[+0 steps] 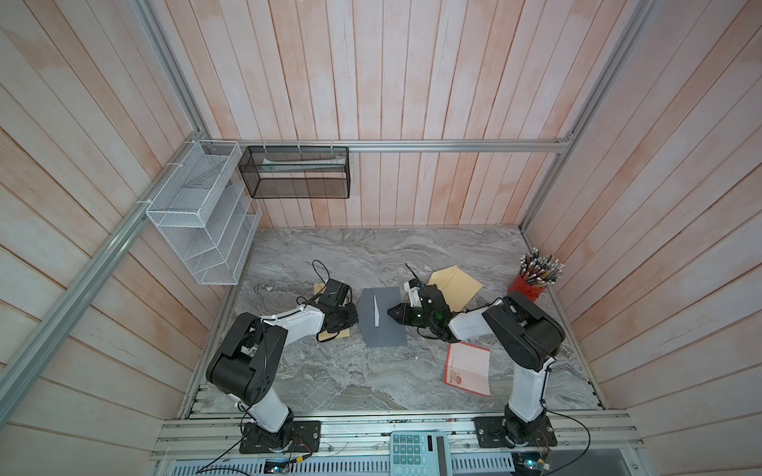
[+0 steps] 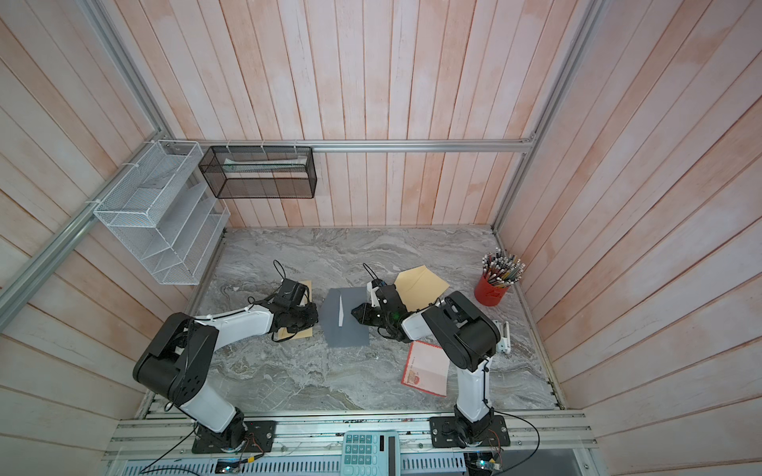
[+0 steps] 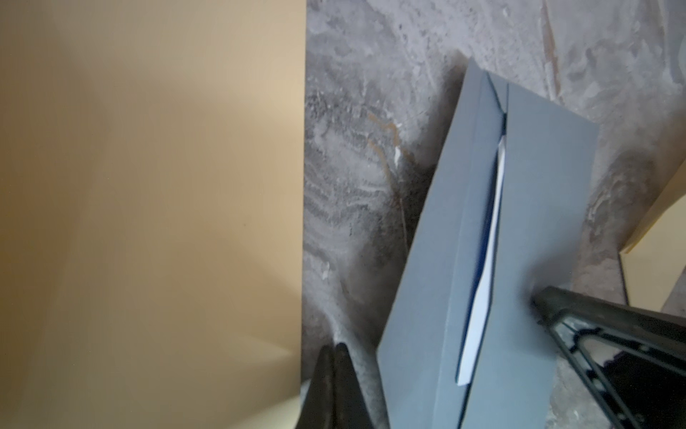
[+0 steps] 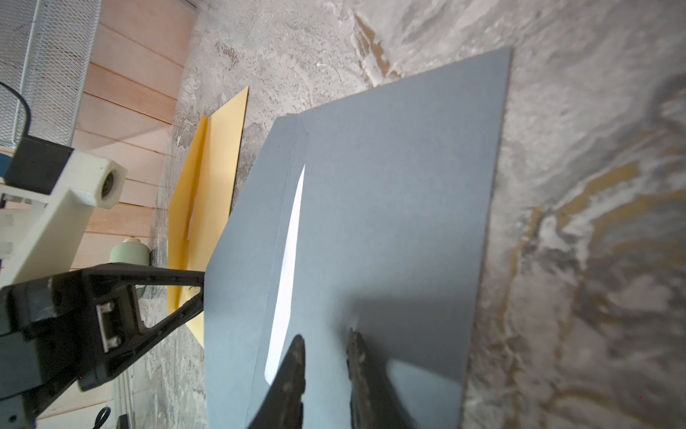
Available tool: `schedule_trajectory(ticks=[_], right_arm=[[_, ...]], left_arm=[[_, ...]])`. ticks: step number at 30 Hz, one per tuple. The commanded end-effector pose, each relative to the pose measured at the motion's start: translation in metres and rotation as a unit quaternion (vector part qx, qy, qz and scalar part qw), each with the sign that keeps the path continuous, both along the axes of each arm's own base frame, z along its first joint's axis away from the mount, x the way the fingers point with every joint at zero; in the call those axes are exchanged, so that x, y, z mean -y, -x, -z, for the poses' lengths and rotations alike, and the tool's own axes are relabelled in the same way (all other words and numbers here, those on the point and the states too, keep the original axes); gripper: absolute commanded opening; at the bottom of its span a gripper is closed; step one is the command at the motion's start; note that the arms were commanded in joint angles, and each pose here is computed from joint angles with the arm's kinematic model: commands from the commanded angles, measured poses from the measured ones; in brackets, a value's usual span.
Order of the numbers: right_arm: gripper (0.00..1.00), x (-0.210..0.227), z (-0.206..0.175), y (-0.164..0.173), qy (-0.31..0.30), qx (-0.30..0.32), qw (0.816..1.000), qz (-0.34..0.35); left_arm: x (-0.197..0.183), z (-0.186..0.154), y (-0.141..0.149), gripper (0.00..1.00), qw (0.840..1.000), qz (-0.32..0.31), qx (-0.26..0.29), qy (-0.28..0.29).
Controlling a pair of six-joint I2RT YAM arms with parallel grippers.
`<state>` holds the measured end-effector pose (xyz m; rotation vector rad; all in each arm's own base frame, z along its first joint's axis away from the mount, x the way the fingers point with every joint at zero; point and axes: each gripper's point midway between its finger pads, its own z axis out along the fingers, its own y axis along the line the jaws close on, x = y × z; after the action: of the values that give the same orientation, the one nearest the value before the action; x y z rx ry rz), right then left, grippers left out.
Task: Fold the letter paper in half and place it into the envelope
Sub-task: Fold the envelope flap on the envelope.
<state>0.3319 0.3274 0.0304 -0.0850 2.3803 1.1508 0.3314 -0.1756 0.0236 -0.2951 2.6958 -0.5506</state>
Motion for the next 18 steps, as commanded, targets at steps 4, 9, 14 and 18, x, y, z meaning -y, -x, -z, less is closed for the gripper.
schedule_trajectory(ticks=[4,9,14,18], right_arm=[[0.23,0.003,0.017,0.007,0.005,-0.023,1.000,-0.003],[0.23,0.002,0.019,0.007,0.001,-0.027,1.000,-0.003],[0.23,0.003,0.018,0.007,0.001,-0.025,1.000,-0.002],[0.23,0.003,0.015,0.007,-0.002,-0.024,1.000,0.000]], left_arm=[[0.021,-0.014,-0.010,0.00,0.999,0.015,0.021,0.045],[0.051,-0.030,-0.017,0.00,0.996,0.050,0.040,0.064],[0.076,-0.032,-0.015,0.00,0.993,0.077,0.042,0.075],[0.089,-0.024,-0.010,0.00,0.992,0.089,0.033,0.082]])
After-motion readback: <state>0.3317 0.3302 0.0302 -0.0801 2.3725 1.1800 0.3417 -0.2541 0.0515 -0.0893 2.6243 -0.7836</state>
